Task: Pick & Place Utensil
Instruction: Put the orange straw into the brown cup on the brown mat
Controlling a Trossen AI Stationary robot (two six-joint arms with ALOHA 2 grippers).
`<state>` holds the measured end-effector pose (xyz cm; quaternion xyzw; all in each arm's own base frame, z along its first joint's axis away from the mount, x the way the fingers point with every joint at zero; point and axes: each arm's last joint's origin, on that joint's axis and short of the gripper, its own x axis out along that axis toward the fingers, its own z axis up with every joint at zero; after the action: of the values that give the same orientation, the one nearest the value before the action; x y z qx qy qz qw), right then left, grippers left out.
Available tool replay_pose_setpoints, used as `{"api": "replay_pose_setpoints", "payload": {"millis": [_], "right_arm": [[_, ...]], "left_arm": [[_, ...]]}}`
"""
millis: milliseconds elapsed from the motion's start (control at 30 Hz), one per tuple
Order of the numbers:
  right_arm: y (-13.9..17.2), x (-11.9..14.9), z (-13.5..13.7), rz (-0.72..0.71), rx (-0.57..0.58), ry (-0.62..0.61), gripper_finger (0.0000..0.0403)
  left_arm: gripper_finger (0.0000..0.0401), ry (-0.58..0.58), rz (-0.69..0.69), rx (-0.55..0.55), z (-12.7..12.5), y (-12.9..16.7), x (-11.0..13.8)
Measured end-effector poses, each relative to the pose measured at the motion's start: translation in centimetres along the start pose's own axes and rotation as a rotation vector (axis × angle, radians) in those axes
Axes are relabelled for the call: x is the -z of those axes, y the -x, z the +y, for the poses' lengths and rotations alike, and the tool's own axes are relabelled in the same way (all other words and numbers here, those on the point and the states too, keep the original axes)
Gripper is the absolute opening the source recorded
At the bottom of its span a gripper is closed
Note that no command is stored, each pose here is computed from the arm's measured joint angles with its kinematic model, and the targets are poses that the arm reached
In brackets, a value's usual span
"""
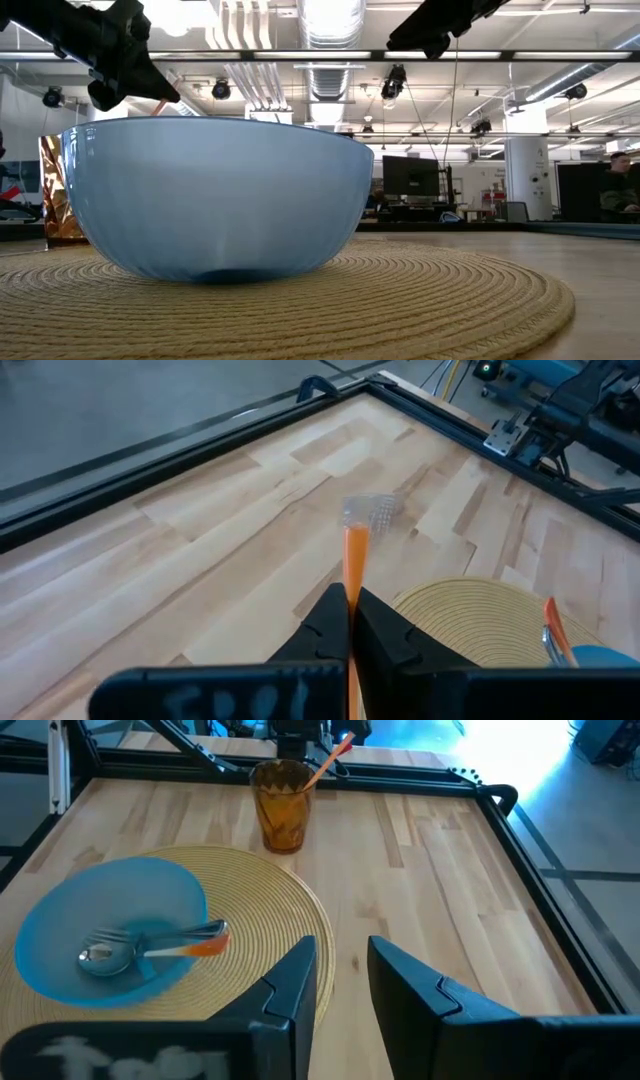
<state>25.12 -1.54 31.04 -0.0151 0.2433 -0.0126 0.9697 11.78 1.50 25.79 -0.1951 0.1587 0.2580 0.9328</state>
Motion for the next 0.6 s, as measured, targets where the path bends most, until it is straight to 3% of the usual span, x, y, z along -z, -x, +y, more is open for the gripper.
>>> {"api": "replay_pose_setpoints", "payload": {"millis": [333, 600], "right_arm": [[0.01, -0.21, -0.01, -0.021, 0.001, 0.002, 0.0096], [0.00, -0.21, -0.01, -0.021, 0.001, 0.002, 0.0081]], "left_arm": [[0.0023, -0.001, 0.000, 0.000, 0.00, -0.01, 0.00], [0.0062, -0.002, 0.001, 0.000, 0.00, -0.01, 0.01]]}}
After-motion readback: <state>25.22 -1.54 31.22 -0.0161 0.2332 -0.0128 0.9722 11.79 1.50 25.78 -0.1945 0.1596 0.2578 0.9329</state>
